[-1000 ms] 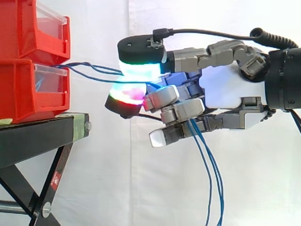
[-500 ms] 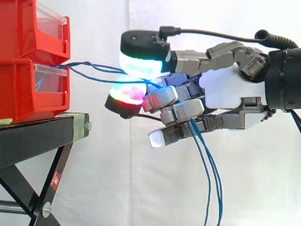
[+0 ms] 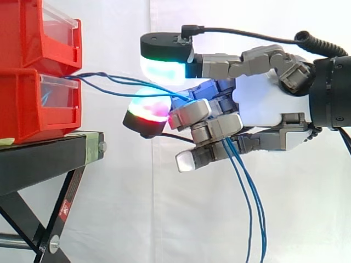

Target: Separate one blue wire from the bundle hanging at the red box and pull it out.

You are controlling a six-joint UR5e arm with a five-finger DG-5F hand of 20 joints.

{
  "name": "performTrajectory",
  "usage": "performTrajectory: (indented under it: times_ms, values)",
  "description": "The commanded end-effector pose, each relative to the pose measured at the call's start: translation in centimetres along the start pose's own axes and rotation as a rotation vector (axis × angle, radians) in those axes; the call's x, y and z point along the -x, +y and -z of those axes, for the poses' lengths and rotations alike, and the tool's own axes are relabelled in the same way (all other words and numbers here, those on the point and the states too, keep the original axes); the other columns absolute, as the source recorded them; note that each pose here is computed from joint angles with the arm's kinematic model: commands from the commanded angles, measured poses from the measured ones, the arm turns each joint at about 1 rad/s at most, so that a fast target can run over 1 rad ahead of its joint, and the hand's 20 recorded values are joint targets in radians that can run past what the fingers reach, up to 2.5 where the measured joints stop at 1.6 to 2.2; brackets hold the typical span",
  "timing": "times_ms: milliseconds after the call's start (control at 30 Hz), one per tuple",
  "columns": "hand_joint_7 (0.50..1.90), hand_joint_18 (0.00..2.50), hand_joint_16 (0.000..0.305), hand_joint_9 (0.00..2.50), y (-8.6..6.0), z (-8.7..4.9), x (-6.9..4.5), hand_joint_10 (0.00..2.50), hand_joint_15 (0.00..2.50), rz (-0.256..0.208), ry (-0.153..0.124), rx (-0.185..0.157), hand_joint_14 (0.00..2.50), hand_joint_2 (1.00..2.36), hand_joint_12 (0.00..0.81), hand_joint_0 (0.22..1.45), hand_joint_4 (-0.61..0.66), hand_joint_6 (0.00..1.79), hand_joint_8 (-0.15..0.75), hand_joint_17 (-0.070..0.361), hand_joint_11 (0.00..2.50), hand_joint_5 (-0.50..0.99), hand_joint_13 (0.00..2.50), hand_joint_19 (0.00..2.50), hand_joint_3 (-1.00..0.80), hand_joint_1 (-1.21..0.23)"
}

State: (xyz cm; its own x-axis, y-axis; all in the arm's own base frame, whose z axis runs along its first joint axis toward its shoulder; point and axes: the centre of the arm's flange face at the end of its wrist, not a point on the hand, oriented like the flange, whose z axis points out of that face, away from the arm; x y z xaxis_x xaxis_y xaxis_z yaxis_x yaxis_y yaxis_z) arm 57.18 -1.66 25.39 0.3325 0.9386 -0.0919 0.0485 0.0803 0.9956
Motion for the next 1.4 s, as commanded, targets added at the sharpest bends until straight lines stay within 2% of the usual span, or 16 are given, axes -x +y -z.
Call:
performTrajectory:
  times_ms: [0,133,267,467,700,967,1100,1200,1367]
  values:
    - [1.01,0.74,0.037,0.80,0.07,0.00,0.01,0.83,1.51,-0.001,0.000,0.002,1.06,1.02,0.335,0.64,0.25,0.83,0.324,0.083,1.55,-0.23,0.93,0.87,-0.25,-0.60]
    - [1.01,0.74,0.037,0.81,0.00,-0.03,-0.02,0.83,1.50,-0.001,0.000,0.002,1.07,1.02,0.333,0.64,0.25,0.83,0.324,0.083,1.57,-0.23,0.93,0.87,-0.19,-0.62]
    - [1.02,0.73,0.037,0.80,0.06,0.01,0.03,0.81,1.55,-0.001,-0.002,0.001,1.03,1.03,0.332,0.66,0.25,0.83,0.326,0.082,1.59,-0.22,0.91,0.84,-0.16,-0.76]
    - [1.04,0.66,0.036,0.73,0.00,-0.03,-0.02,0.75,1.59,-0.001,0.000,0.002,0.99,1.02,0.334,0.69,0.23,0.83,0.321,0.082,1.63,-0.23,0.85,0.82,-0.25,-0.89]
    - [1.03,0.63,0.036,0.66,-0.01,-0.01,-0.01,0.73,1.60,-0.001,0.000,0.001,0.98,1.02,0.334,0.73,0.23,0.83,0.321,0.081,1.63,-0.24,0.80,0.79,-0.31,-0.95]
    - [1.03,0.62,0.036,0.64,-0.02,0.00,0.00,0.72,1.60,0.001,0.000,-0.001,1.00,1.02,0.328,0.73,0.23,0.83,0.321,0.080,1.64,-0.24,0.78,0.79,-0.29,-0.94]
    - [1.02,0.63,0.035,0.68,-0.01,0.03,-0.09,0.76,1.59,0.001,0.002,0.000,1.05,1.02,0.326,0.68,0.24,0.83,0.327,0.078,1.61,-0.24,0.80,0.83,-0.20,-0.80]
    - [1.02,0.63,0.035,0.70,-0.02,0.00,0.00,0.73,1.59,0.001,0.000,-0.001,1.07,1.02,0.331,0.65,0.24,0.82,0.325,0.078,1.61,-0.24,0.80,0.86,-0.16,-0.77]
    - [1.04,0.63,0.036,0.69,-0.02,0.00,0.00,0.67,1.59,0.001,0.000,-0.001,1.11,1.02,0.335,0.63,0.23,0.81,0.330,0.081,1.66,-0.24,0.77,0.87,-0.22,-0.80]
